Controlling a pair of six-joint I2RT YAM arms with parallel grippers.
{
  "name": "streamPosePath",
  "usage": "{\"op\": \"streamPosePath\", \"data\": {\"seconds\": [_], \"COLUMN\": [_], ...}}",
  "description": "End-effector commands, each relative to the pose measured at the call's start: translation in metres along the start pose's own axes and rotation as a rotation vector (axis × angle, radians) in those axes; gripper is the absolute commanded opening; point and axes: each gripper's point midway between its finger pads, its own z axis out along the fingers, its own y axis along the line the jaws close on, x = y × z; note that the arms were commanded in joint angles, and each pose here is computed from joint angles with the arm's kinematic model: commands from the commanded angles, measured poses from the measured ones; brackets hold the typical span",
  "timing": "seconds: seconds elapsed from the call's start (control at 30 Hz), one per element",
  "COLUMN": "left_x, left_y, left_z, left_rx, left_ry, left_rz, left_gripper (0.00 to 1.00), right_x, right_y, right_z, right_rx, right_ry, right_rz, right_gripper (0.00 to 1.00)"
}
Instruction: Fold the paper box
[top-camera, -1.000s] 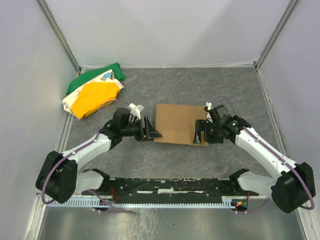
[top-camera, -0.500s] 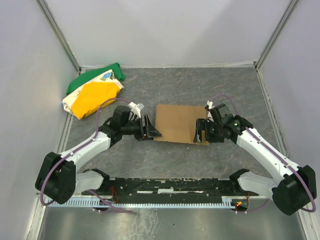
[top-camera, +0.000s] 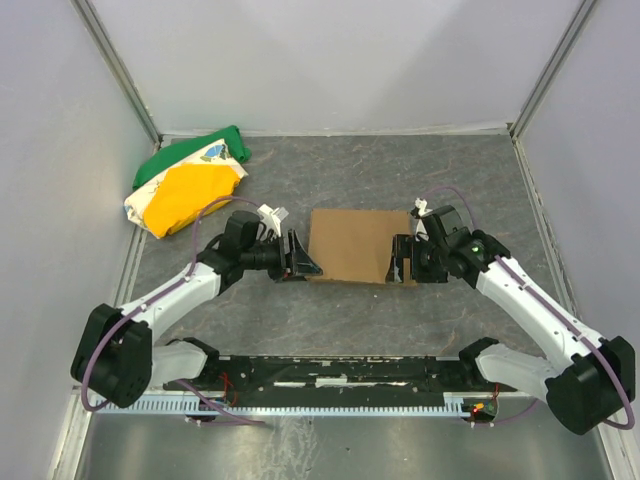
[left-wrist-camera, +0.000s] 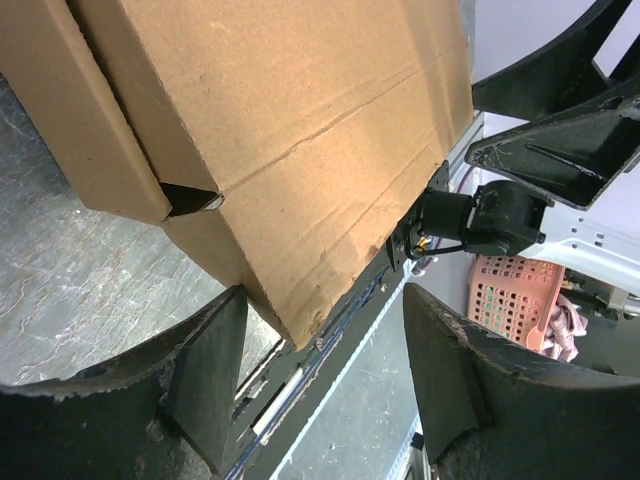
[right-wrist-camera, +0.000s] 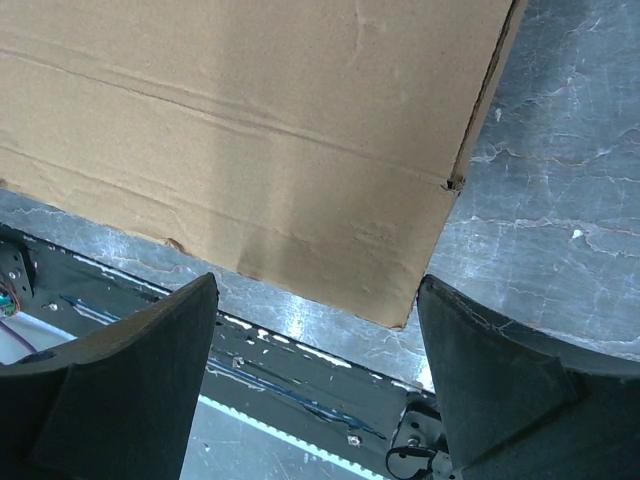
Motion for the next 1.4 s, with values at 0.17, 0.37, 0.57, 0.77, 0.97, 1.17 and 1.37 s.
{"op": "streamPosePath", "data": {"seconds": [0.17, 0.37, 0.57, 0.77, 0.97, 1.17, 1.37], "left_x": [0.010, 0.020, 0.025, 0.021, 0.021, 0.020, 0.011], "left_y": [-0.002, 0.022, 0.036, 0.043, 0.044, 0.041, 0.024], "left_z": [0.004, 0.007, 0.012, 0.014, 0.014, 0.014, 0.010], "left_rx": [0.066, -0.014, -0.043, -0.075, -0.081, -0.067, -0.026], "left_ry": [0.035, 0.062, 0.066, 0.051, 0.048, 0.050, 0.028], "left_rz": [0.020, 0.031, 0.015, 0.010, 0.010, 0.009, 0.020], "left_gripper": [0.69, 0.69, 0.69, 0.67, 0.67, 0.67, 0.66], "right_x": [-0.010, 0.001, 0.010, 0.015, 0.015, 0.006, -0.001], "right_y": [0.016, 0.007, -0.003, -0.010, -0.003, 0.011, 0.023], "right_z": [-0.001, 0.005, 0.016, 0.025, 0.026, 0.010, -0.004], "right_rx": [-0.076, -0.049, -0.023, 0.002, -0.038, -0.088, -0.128], "right_ry": [-0.041, -0.013, 0.004, 0.024, 0.032, -0.005, -0.019], "right_rz": [-0.009, -0.016, -0.018, -0.015, -0.012, -0.009, -0.007], "right_gripper": [0.88, 0.88, 0.87, 0.86, 0.81, 0.80, 0.81]}}
